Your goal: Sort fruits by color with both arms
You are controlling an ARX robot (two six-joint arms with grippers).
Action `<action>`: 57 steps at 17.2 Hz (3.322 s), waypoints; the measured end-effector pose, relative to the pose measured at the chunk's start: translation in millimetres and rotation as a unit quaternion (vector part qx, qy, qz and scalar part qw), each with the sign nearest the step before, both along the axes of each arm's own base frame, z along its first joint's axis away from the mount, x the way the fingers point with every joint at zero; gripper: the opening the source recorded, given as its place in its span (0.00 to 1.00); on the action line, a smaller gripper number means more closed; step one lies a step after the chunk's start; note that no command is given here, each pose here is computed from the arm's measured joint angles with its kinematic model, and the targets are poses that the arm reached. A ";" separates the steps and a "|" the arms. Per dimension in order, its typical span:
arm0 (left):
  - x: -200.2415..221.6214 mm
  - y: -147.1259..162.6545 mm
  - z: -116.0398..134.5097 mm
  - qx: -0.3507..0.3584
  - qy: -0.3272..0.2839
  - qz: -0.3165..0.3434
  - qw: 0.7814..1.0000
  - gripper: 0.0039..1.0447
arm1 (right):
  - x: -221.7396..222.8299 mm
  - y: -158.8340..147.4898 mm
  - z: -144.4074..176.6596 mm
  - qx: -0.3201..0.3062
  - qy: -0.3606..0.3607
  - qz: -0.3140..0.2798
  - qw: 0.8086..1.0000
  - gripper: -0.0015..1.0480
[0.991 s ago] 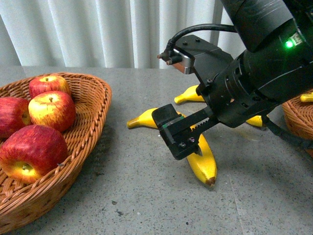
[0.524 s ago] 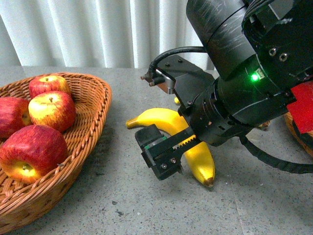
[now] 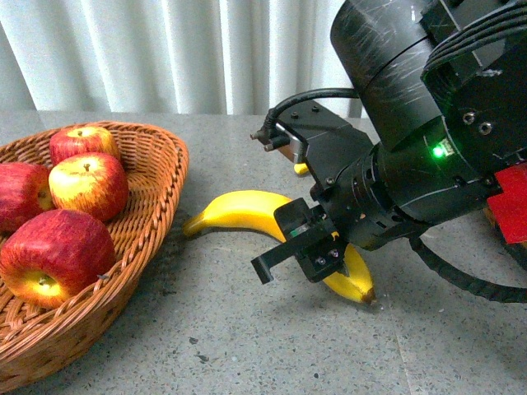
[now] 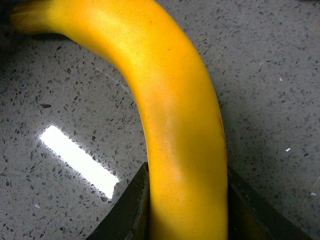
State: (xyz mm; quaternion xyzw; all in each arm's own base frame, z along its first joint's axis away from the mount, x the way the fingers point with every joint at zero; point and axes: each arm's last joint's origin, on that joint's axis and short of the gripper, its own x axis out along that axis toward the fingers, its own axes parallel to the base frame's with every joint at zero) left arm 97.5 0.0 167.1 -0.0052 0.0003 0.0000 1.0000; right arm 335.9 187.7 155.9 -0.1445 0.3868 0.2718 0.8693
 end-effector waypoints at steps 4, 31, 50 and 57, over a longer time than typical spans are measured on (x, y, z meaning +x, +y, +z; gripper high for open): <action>0.0 0.0 0.0 0.000 0.000 0.000 1.000 0.94 | 12.9 -29.4 33.3 0.072 -0.034 -0.047 0.996 0.31; 0.0 0.0 0.0 0.000 0.000 0.000 1.000 0.94 | -37.5 -241.1 109.3 0.062 -0.217 -0.172 0.959 0.93; 0.0 0.0 0.0 0.000 0.000 0.000 1.000 0.94 | 123.4 -55.7 46.6 -0.010 -0.084 0.035 0.996 0.94; 0.0 0.0 0.0 0.000 0.000 0.000 1.000 0.94 | 144.7 -61.6 29.5 -0.050 -0.063 0.029 0.996 0.94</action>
